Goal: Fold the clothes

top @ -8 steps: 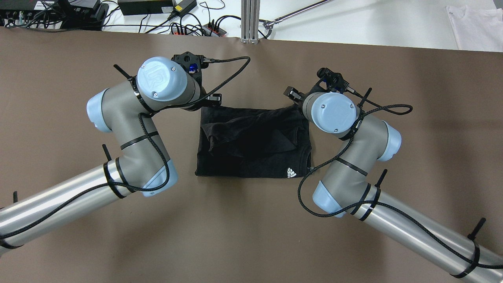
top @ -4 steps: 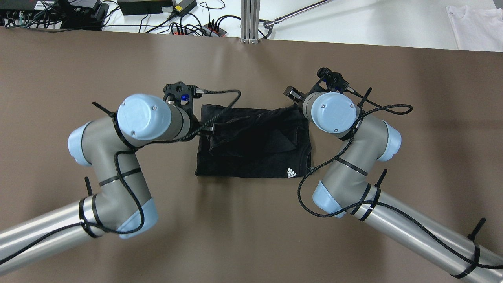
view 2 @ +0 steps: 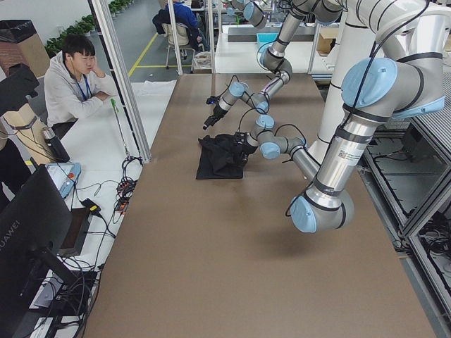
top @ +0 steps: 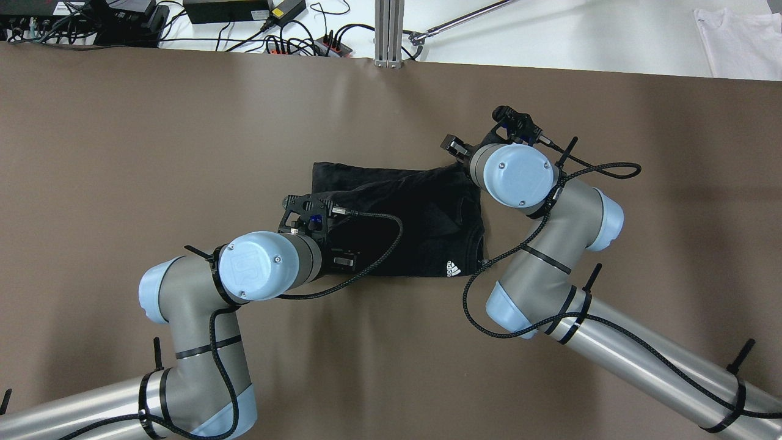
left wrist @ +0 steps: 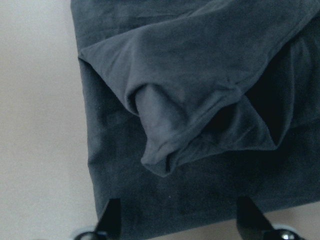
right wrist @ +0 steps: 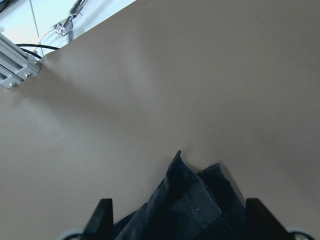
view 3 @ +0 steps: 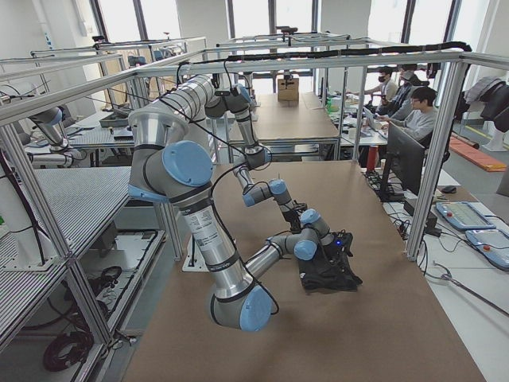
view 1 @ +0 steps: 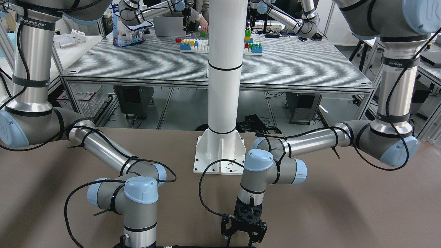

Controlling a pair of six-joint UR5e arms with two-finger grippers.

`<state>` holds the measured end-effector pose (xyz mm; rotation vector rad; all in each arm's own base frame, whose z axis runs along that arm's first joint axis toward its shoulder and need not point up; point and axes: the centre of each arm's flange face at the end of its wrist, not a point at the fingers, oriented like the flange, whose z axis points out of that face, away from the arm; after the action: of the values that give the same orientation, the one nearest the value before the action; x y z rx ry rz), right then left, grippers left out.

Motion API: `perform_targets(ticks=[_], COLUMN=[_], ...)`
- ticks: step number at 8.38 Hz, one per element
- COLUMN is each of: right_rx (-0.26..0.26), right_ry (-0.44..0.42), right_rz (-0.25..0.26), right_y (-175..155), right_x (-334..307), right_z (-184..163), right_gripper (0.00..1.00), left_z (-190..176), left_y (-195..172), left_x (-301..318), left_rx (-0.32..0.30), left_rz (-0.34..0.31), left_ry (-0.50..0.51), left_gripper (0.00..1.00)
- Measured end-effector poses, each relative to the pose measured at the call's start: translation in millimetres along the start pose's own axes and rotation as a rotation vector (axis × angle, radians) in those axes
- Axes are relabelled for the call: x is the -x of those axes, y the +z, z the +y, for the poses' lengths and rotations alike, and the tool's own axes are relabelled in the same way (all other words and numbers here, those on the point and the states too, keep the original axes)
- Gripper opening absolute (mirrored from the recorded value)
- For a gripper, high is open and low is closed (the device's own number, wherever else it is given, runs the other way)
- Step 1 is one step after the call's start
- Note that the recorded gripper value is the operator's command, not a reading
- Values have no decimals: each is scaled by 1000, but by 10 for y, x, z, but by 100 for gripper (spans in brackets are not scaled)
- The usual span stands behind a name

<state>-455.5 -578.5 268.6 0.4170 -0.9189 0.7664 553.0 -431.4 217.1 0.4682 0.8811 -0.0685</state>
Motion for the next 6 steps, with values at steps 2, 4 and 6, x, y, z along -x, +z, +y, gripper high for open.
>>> perform_targets(ticks=[2,4,6], right_rx=[0,0,0], right_ry=[0,0,0], right_rz=[1,1,3], right_y=[5,4,9], right_x=[-9,-7,-18], right_z=[0,0,0], right_gripper=[94,94,94], left_z=[-98,-470,-1222], left_y=[20,104,277], left_x=[-60,-97,-15], left_rx=[-9,-37,-62], left_rz=[-2,-27,-87], left_ry=[-14,-54,-107], left_gripper=[0,0,0])
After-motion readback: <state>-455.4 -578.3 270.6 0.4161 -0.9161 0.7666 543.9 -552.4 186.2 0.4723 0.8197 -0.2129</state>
